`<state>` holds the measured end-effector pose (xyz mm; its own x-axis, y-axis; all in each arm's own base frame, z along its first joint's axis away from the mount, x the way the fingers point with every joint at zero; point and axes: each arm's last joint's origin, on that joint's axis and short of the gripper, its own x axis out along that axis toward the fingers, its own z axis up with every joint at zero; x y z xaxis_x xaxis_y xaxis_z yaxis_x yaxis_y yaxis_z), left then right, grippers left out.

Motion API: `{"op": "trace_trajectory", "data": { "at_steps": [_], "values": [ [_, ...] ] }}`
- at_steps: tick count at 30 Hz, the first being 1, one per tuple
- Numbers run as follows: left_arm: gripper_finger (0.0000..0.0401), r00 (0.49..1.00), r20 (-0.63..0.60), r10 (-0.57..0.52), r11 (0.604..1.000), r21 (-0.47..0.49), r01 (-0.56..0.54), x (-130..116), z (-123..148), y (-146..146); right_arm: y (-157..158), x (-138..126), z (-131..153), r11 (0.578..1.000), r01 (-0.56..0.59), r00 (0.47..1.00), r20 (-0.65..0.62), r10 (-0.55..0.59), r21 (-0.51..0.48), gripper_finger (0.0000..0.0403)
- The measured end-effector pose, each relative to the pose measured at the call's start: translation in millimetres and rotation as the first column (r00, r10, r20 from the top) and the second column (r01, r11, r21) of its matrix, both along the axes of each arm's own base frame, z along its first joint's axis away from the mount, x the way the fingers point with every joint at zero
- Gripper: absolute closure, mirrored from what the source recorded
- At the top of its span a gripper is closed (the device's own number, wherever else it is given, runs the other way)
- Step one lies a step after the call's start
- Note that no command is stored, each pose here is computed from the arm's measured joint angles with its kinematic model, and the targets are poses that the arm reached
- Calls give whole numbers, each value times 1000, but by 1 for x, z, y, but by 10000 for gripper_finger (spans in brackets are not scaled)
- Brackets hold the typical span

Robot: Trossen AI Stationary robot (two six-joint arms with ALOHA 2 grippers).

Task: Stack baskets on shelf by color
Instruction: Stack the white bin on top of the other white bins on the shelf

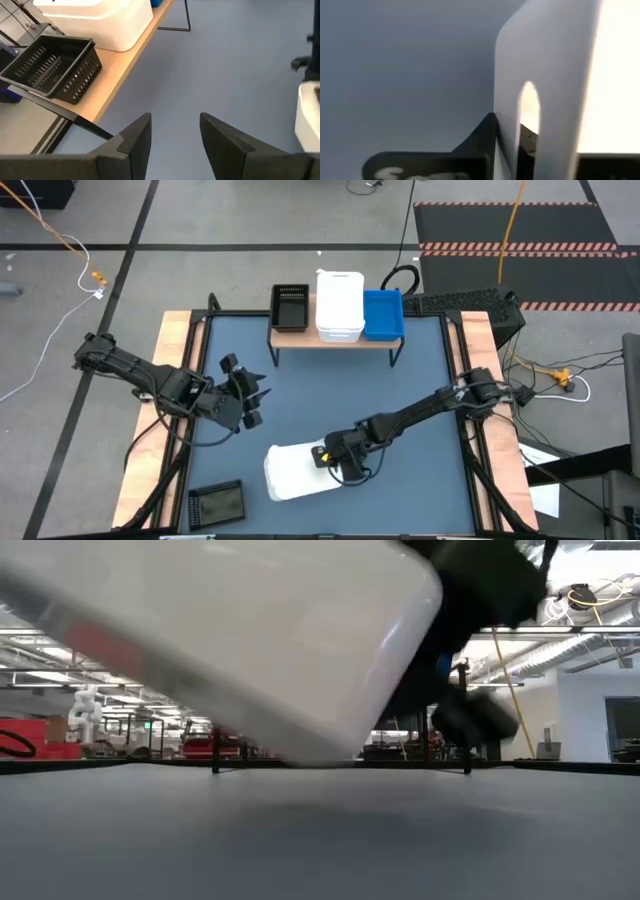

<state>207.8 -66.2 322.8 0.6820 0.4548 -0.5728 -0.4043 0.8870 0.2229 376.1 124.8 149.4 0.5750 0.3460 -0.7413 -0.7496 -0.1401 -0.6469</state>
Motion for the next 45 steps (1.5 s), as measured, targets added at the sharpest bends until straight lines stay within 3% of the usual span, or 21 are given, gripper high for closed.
{"op": "trace_trajectory", "data": {
  "at_steps": [4, 7, 9, 12, 16, 18, 21, 24, 27, 30, 34, 36, 41, 45],
  "values": [
    [231, 1000, -5, 5, 1000, -2, -5, -1, -1, 0, 0, -11, 37, 971, 204, 979, -30, -202, 129, 397],
    [231, 1000, -1, 15, 1000, 3, -15, -1, 0, 1, 2, -23, 86, 869, 399, 905, 31, -425, 292, 400],
    [231, 1000, 6, 29, 999, 19, -29, -1, 0, 1, -3, -32, 125, 773, 500, 809, 108, -578, 390, 400],
    [231, 999, 18, 45, 998, 33, -45, -1, 0, 2, -24, -49, 175, 636, 610, 612, 229, -757, 473, 401],
    [231, 997, 49, 57, 998, 21, -58, 2, 2, 4, -62, -68, 238, 494, 655, 356, 342, -869, 572, 401],
    [231, 996, 66, 56, 998, 22, -58, 5, 4, 5, -86, -73, 264, 396, 651, 272, 288, -918, 647, 402],
    [231, 995, 91, 50, 998, 29, -53, 8, 7, 6, -125, -74, 280, 228, 712, 229, 87, -970, 664, 402],
    [231, 994, 102, 47, 998, 36, -51, 10, 8, 8, -161, -69, 282, 52, 800, 171, -144, -975, 598, 402],
    [231, 994, 95, 55, 997, 45, -59, 11, 8, 12, -188, -64, 286, -53, 840, 89, -233, -968, 540, 402],
    [231, 993, 93, 77, 996, 47, -82, 12, 8, 17, -209, -62, 293, -100, 865, 34, -256, -966, 492, 402],
    [231, 992, 83, 97, 993, 55, -101, 14, 8, 23, -235, -51, 281, -134, 911, 61, -448, -892, 391, 402],
    [231, 991, 83, 109, 992, 55, -114, 14, 8, 26, -245, -47, 273, -162, 925, 39, -509, -860, 343, 402],
    [231, 990, 61, 128, 989, 62, -131, 15, 2, 31, -261, -46, 260, -228, 937, -54, -537, -842, 264, 402],
    [231, 992, 44, 118, 992, 43, -119, 16, 0, 35, -268, -42, 249, -245, 944, -87, -552, -829, 220, 403]
  ]
}}
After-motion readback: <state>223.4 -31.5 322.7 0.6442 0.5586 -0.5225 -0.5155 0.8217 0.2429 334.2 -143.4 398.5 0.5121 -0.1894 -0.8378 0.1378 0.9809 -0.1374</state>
